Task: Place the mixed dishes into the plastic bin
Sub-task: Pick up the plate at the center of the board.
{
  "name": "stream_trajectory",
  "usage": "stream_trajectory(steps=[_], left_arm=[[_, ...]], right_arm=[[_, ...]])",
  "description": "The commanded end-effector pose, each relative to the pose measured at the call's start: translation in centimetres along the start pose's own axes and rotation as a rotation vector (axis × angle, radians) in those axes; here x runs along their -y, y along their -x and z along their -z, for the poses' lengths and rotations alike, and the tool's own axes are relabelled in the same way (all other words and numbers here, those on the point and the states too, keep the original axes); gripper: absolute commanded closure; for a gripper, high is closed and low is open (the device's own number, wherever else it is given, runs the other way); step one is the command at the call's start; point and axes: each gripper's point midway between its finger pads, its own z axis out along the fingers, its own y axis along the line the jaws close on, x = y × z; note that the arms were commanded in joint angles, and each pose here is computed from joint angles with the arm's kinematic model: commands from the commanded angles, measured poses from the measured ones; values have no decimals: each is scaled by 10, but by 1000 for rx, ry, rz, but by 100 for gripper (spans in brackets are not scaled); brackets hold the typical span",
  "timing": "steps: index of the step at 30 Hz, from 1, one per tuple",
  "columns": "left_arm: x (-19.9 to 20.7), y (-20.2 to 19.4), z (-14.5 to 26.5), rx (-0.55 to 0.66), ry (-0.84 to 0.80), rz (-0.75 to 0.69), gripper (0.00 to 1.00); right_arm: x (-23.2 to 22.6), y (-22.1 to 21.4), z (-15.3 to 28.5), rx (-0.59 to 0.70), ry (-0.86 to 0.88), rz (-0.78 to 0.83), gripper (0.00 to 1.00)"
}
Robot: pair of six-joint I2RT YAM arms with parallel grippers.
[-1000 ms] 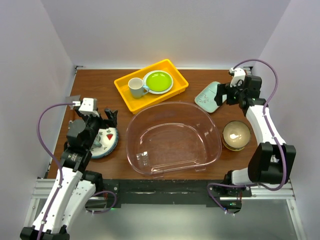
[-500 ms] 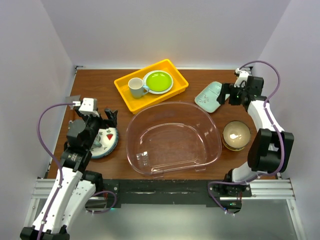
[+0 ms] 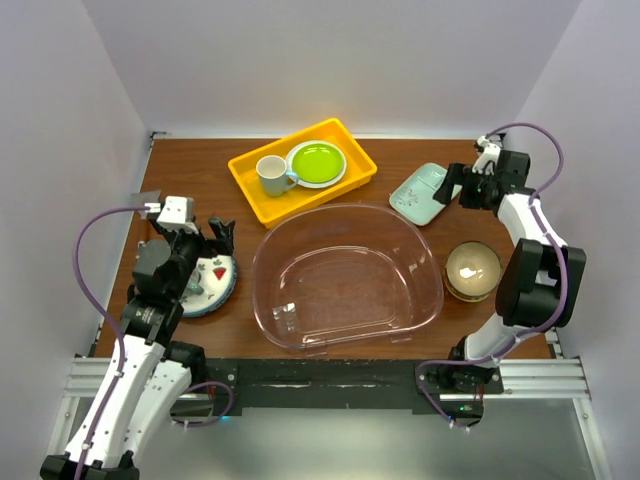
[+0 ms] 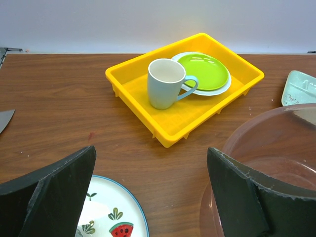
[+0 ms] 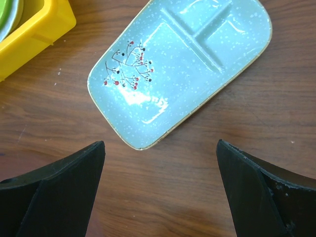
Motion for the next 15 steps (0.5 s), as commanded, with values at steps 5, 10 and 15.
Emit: stream_trajectory(steps=[5,10,15], left_arm=[[-1,21,0,71,2,-15,0],[-1,21,0,69,1,-15,0],[-1,20,0,66,2,-15,0]], right_arm=[[-6,29,1,76,46,-15,1],[-4,29,-2,82,62,-68,1],[10,27,-9,81,27,-150,1]])
